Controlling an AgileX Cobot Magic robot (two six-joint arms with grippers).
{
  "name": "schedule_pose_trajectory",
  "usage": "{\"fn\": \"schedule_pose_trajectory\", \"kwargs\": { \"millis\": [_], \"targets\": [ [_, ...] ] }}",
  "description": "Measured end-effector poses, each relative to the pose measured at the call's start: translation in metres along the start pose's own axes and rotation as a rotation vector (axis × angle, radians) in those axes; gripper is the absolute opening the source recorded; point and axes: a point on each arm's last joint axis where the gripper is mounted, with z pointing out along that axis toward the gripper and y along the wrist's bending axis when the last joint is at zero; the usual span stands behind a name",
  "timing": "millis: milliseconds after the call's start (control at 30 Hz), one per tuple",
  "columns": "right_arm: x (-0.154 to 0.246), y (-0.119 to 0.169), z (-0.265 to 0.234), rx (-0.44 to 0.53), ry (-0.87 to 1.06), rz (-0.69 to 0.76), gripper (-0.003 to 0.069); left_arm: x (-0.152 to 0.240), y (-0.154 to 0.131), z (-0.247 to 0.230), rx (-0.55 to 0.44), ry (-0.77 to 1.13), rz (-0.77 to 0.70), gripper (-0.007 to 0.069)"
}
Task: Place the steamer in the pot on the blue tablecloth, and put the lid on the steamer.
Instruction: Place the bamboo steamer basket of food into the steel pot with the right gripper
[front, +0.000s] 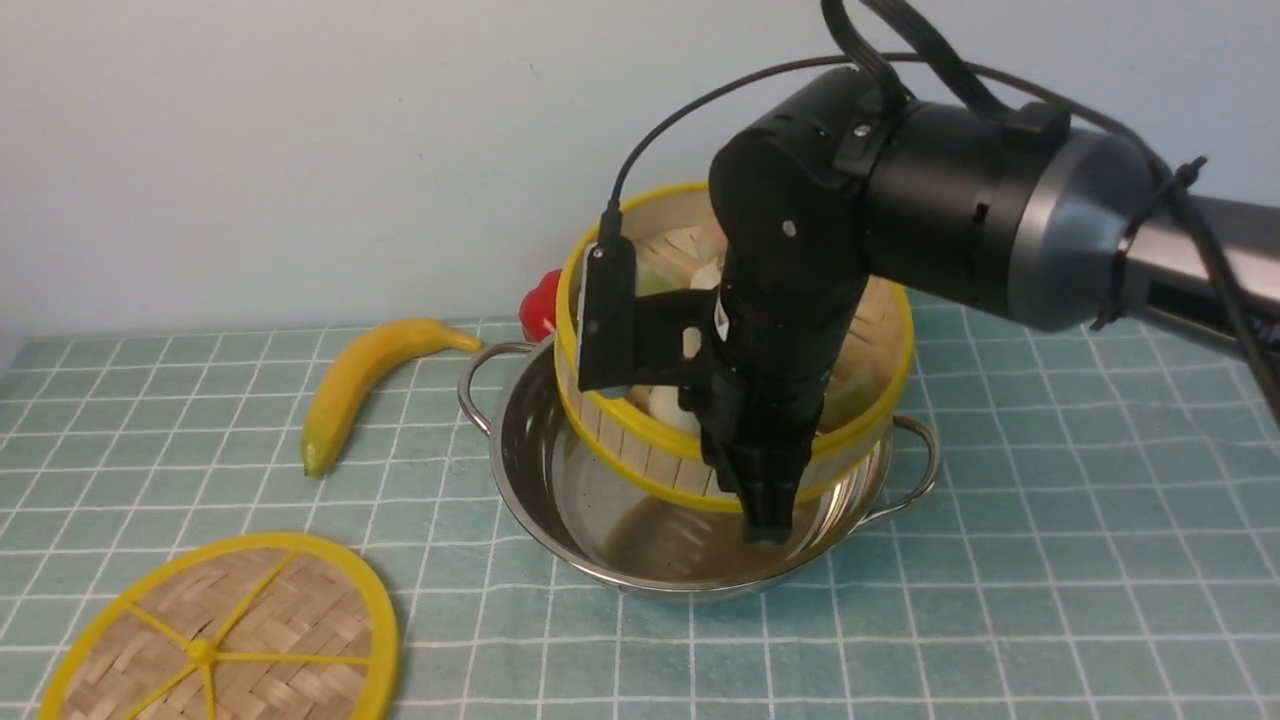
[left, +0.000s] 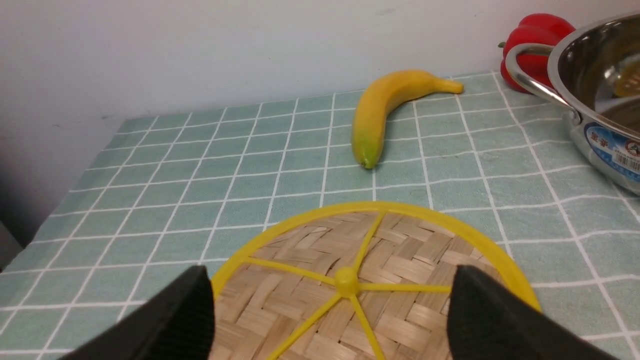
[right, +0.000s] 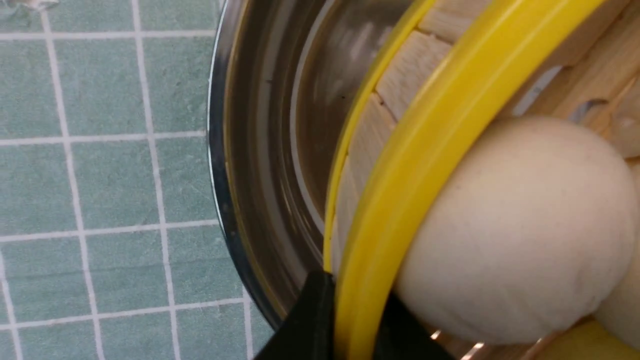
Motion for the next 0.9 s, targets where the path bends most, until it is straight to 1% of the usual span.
{"fn": "schedule_pose_trajectory", "kwargs": {
  "millis": [300, 433, 900],
  "targets": [
    [-0.002, -0.001, 0.013, -0.006, 0.021, -0.048, 0.0061, 0.000, 0.000, 0.000, 0.000, 0.000, 0.000, 0.0578],
    [-0.004, 0.000, 0.023, -0.027, 0.024, -0.056, 0.0061, 0.000, 0.000, 0.000, 0.000, 0.000, 0.001, 0.0578],
    [-0.013, 0.004, 0.043, -0.083, -0.032, -0.035, 0.0061, 0.000, 0.000, 0.000, 0.000, 0.000, 0.006, 0.0578]
  ]
}}
